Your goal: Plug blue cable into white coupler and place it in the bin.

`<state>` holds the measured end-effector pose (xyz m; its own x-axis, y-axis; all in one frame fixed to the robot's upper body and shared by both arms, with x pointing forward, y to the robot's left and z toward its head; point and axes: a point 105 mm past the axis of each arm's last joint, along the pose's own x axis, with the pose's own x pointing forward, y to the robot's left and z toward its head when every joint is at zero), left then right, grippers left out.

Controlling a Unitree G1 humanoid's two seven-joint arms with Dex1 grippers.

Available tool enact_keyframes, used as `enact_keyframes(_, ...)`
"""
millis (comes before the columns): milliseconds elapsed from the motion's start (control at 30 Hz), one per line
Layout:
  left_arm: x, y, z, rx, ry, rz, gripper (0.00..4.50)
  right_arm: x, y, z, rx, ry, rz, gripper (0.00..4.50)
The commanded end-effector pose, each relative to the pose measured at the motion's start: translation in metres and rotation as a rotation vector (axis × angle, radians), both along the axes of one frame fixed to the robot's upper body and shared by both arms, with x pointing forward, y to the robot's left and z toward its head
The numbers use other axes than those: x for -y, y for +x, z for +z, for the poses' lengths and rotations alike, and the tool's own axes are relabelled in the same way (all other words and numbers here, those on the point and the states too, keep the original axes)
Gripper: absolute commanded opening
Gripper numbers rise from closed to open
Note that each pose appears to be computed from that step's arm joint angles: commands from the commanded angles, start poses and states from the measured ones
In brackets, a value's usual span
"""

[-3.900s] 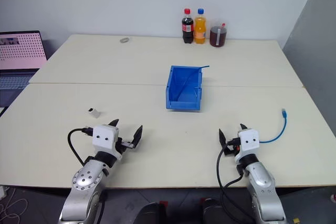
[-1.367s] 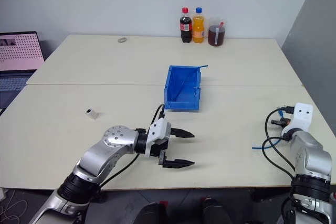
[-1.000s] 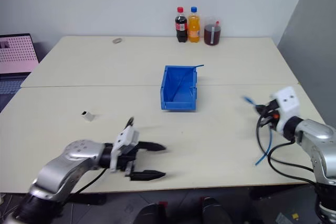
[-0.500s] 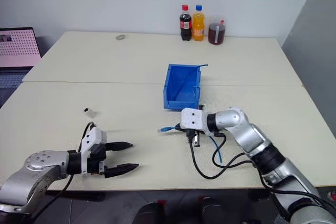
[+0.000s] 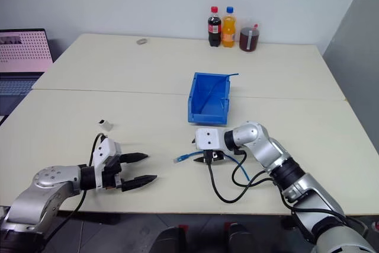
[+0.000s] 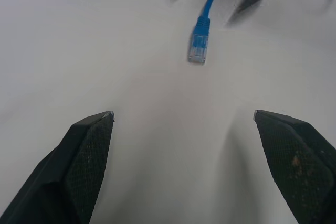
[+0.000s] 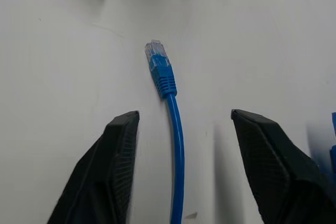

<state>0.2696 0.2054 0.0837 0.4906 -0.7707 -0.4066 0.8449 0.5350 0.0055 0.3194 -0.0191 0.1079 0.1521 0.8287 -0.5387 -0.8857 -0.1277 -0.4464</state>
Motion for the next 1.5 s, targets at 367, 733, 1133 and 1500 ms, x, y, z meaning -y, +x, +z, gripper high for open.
enact_keyframes(367,0.051,0.025,-0.022,0.082,0.071,-0.119,4.5,0.035,-0.043,0.042,-0.153,0.203,-0.233,4.45)
enact_keyframes(733,0.054,0.021,-0.044,0.013,0.127,-0.156,2.9,0.039,-0.045,0.049,-0.164,0.292,-0.359,4.5)
enact_keyframes(1133,0.067,0.012,-0.052,-0.03,0.126,-0.227,0.56,0.04,-0.049,0.048,-0.188,0.325,-0.381,4.5)
enact_keyframes(1500,0.065,0.026,-0.014,0.057,0.018,-0.193,0.23,0.051,-0.064,0.041,-0.21,0.359,-0.395,4.5)
